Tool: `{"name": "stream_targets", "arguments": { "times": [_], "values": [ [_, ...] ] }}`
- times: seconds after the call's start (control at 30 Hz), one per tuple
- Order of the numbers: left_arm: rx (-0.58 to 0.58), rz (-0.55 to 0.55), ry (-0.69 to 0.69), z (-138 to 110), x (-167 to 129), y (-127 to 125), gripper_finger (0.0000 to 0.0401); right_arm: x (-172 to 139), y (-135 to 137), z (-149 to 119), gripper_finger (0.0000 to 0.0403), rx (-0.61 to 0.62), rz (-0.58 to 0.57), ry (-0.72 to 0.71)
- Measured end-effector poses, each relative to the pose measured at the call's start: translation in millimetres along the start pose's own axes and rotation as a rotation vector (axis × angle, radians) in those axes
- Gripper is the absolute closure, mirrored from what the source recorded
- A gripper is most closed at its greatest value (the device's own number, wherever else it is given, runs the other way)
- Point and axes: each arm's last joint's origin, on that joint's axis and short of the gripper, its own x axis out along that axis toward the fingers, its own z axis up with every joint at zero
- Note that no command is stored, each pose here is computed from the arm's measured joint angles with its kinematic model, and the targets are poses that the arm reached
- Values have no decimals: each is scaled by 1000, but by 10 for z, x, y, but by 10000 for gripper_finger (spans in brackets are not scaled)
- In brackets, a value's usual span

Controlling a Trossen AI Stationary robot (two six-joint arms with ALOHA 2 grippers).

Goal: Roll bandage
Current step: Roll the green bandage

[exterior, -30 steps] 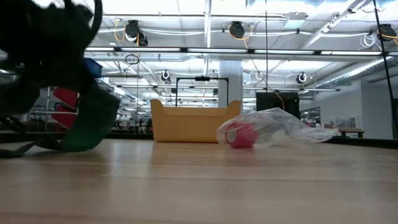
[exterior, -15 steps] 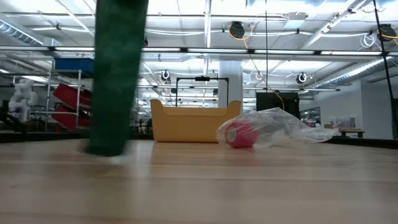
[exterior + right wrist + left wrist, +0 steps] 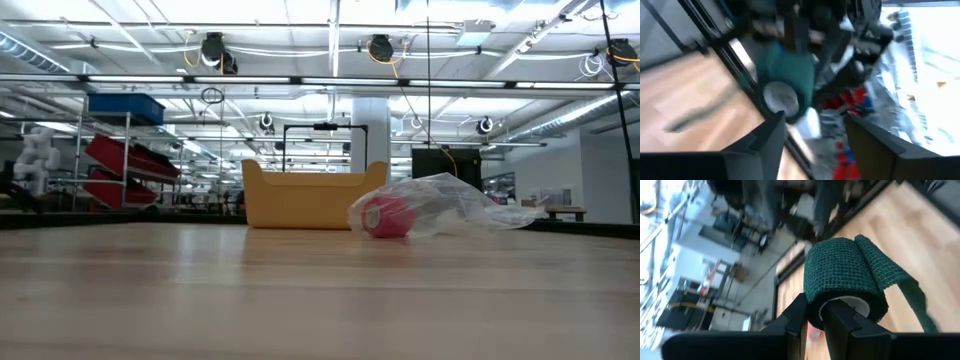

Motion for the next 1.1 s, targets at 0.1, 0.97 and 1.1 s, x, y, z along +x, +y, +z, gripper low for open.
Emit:
{"name": "stream_targets", "arguments": {
  "times": [0.1,0.97,1.1],
  "values": [
    [-6,-10,-55,85,-67,-20,347,11,58,28,191,-57,-41,24],
    [-62,-7,-113,190,-96,-5,347,140,25,92,204,146,-12,-221],
    [-66,-5,-113,192,-89,-1,347,182,8,58,204,164,-4,-222]
  ]
}}
